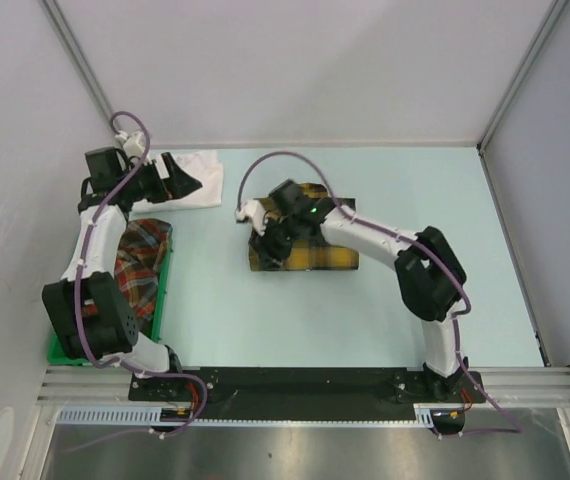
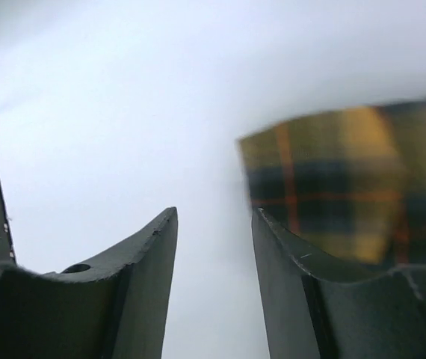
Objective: Fold and stack the long sleeve shirts
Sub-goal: Fold the shirt
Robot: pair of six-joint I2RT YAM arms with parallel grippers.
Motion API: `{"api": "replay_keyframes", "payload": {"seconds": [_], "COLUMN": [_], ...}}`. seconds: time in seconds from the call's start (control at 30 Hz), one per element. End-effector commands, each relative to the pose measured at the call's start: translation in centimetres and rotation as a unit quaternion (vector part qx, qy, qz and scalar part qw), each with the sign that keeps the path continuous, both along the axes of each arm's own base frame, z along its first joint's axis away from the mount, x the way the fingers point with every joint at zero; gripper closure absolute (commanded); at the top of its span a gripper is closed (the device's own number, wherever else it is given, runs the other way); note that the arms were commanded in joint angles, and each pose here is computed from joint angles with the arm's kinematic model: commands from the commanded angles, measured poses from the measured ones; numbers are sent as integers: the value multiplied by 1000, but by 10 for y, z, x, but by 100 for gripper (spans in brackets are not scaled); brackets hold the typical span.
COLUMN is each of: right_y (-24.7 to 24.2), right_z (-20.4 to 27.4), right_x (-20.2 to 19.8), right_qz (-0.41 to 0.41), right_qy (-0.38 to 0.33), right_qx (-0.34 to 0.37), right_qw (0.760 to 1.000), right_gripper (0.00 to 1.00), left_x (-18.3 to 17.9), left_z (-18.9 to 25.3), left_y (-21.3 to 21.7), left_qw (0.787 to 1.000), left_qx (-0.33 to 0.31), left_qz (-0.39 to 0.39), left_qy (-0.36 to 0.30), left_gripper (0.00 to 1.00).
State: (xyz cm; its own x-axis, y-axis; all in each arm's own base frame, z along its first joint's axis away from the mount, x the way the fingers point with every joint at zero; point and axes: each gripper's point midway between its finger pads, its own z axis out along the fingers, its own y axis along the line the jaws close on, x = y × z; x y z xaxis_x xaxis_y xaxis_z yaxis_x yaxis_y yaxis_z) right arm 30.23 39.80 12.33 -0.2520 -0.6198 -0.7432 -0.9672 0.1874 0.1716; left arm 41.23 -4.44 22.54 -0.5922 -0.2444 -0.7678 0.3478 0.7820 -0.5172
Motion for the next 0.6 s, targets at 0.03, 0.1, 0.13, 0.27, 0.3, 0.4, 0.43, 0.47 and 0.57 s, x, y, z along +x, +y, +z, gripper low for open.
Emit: {"api": "replay_keyframes", "payload": {"seconds": [0.03,0.1,0.13,0.27,0.3,0.4,0.43,0.47,0.57], "right_y": [20,29,32,39,38,35,32,30,12], "right_z": [-46,-51,-64,-90,-98,-113,-117,-110,-109], "right_x": [10,14,12,14,15,16,12,9,-27], "right_qz": [6,-2,-8,-21,-22,-25,-21,-16,48], "right_qy": [-85,-92,-86,-83,-87,-94,-88,-88,-54], "right_qx": [-66,-73,-86,-109,-118,-138,-142,-139,-141], "right_qw": [994,993,993,990,989,986,986,986,987], "right_gripper": [50,49,49,49,50,67,77,87,100], "left_x": [-15,-24,-28,-43,-46,-56,-59,-62,-68], "left_z": [6,16,10,2,1,0,-3,0,-1], "left_y": [25,26,27,33,35,35,35,36,37], "left_qw": [999,998,997,995,995,994,994,993,990], "left_qx": [37,54,66,86,85,91,94,106,130], "left_qz": [26,30,34,51,53,58,59,55,42], "left_qy": [31,7,7,8,9,5,6,-6,-21], "left_gripper": [1,0,1,1,1,1,1,1,1]}}
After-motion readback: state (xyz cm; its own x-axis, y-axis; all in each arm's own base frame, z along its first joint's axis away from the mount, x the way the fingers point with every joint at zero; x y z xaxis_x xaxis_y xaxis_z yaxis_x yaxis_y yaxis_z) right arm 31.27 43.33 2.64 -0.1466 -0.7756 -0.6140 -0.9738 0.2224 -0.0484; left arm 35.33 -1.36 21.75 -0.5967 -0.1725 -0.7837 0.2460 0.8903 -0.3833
